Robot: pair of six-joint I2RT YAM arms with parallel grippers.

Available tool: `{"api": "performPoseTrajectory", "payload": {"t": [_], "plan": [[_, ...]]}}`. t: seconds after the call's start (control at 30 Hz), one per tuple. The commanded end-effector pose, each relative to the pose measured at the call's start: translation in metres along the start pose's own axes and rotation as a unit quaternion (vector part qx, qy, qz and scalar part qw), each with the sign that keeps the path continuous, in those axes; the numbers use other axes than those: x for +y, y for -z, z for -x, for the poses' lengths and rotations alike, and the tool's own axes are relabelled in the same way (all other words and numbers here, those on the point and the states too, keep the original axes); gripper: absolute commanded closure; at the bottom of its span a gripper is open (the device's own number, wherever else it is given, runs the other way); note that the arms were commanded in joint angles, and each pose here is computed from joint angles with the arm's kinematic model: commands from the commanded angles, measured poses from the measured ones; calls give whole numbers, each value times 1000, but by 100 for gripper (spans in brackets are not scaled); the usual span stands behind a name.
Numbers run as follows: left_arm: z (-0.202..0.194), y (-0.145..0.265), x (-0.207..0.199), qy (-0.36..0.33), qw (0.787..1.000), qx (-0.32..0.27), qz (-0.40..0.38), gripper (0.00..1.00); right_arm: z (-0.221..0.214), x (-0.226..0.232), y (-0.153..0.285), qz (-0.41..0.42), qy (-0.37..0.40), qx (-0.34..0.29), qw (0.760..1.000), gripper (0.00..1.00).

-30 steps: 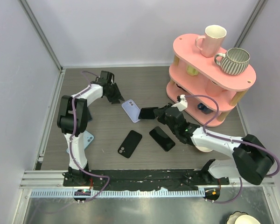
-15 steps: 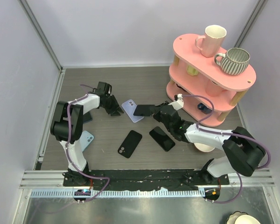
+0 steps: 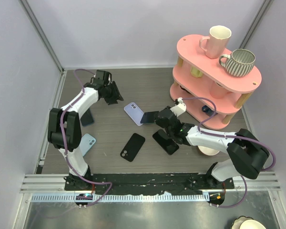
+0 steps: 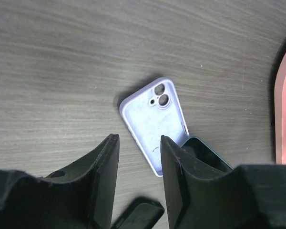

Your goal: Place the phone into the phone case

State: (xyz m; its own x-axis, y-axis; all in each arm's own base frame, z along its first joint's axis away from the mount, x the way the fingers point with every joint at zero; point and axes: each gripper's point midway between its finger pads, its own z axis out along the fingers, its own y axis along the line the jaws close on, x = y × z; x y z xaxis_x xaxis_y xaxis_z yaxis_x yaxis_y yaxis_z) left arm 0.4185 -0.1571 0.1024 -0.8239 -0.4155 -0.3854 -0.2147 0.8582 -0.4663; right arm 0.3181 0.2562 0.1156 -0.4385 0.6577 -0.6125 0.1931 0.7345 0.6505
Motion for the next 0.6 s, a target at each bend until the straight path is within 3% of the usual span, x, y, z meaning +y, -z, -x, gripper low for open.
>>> {"api": "performPoseTrajectory", "payload": {"t": [0.0, 0.2, 0.37, 0.57], "plan": [[12, 0, -3, -38, 999, 2, 15, 55, 36, 12, -4, -13, 60, -60, 996, 99], [1, -18, 1, -38, 999, 33, 12, 56, 48, 31, -17, 47, 54, -37, 997, 99], [-8, -30, 2, -20, 998, 60, 1, 56, 51, 81, -4, 146, 14, -21, 989, 99], [-26, -41, 5, 11, 996, 89, -16, 60, 49, 100, 0, 175, -27, -24, 984, 99]]}}
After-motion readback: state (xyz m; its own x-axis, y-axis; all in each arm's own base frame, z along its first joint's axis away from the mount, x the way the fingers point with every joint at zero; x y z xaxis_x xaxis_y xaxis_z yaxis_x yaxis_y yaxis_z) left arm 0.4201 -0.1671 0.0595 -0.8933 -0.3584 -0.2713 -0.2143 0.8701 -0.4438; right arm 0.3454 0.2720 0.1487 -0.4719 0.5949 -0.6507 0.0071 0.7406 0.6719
